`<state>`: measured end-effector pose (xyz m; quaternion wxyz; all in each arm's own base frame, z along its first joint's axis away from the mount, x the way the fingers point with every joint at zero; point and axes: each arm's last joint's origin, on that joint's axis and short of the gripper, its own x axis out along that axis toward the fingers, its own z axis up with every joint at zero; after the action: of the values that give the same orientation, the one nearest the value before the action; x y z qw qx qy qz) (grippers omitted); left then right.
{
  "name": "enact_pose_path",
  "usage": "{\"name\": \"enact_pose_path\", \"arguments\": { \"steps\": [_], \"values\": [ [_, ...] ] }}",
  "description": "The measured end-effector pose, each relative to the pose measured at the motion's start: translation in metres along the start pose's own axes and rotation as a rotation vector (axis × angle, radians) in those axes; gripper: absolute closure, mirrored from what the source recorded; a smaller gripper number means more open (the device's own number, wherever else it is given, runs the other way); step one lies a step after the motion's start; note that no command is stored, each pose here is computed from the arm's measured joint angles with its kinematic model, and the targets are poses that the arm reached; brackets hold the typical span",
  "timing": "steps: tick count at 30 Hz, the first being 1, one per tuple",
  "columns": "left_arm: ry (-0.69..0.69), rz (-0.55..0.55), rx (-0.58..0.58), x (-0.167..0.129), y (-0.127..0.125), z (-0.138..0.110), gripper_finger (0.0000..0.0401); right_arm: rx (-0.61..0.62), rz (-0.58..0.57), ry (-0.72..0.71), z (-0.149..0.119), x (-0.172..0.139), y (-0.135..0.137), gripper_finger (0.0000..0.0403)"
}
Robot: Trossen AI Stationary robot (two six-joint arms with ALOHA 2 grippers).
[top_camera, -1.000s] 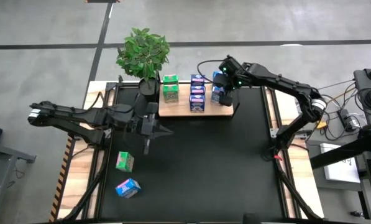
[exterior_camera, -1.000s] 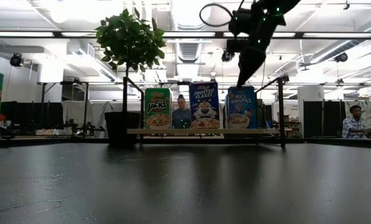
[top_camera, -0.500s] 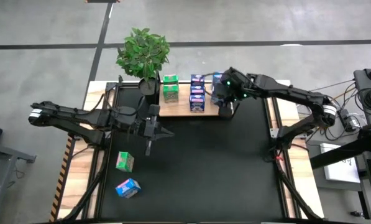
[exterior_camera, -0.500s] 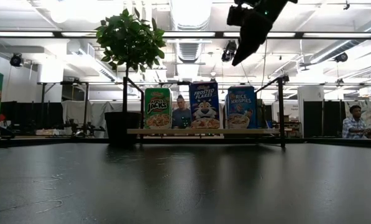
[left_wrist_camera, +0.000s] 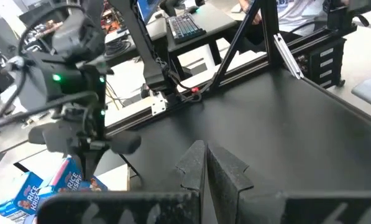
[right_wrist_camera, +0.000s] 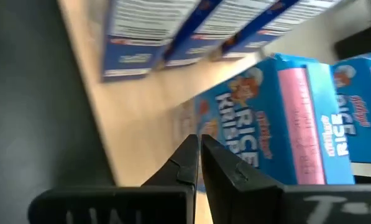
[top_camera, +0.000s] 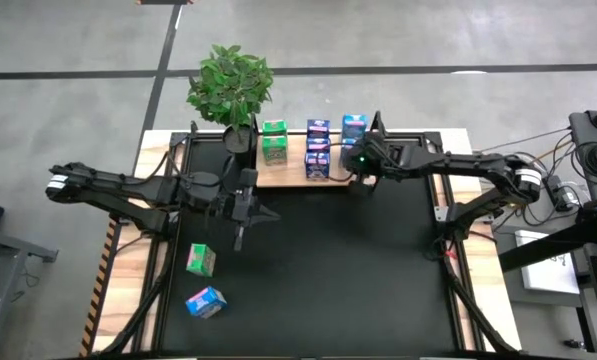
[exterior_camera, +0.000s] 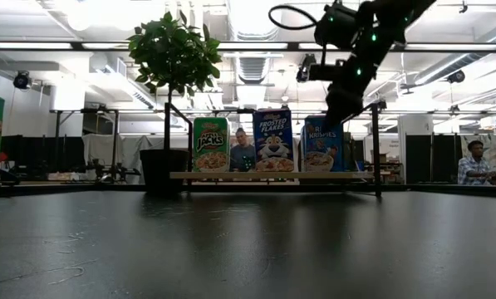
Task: Stack cereal on shelf
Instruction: Put the right light blue cereal box aligned with the light blue cereal box on the shelf
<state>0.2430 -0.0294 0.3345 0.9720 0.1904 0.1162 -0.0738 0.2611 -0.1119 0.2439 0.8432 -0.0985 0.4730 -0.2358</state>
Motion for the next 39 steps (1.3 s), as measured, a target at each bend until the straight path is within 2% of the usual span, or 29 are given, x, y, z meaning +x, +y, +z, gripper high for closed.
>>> {"name": "enact_pose_path", "arguments": {
  "steps": [6, 10, 14, 25, 39],
  "values": [
    [0.002, 0.001, 0.01, 0.0, 0.0, -0.001, 0.0401, -0.043, -0.144, 0.007, -0.009, 0.016, 0.003, 0.0394],
    [0.002, 0.002, 0.012, 0.0, 0.0, -0.001, 0.0401, -0.064, -0.172, 0.027, -0.011, 0.018, 0.003, 0.0394],
    [0.003, 0.004, 0.012, 0.0, 0.001, -0.001, 0.0401, -0.095, -0.173, 0.031, -0.011, 0.018, 0.003, 0.0394],
    [0.004, 0.004, 0.012, 0.0, 0.001, -0.001, 0.0401, -0.088, -0.177, 0.022, -0.01, 0.018, 0.003, 0.0394],
    [0.011, 0.001, 0.011, 0.001, 0.0, -0.004, 0.0401, -0.105, -0.171, 0.049, -0.011, 0.038, 0.009, 0.0394]
  ]
}}
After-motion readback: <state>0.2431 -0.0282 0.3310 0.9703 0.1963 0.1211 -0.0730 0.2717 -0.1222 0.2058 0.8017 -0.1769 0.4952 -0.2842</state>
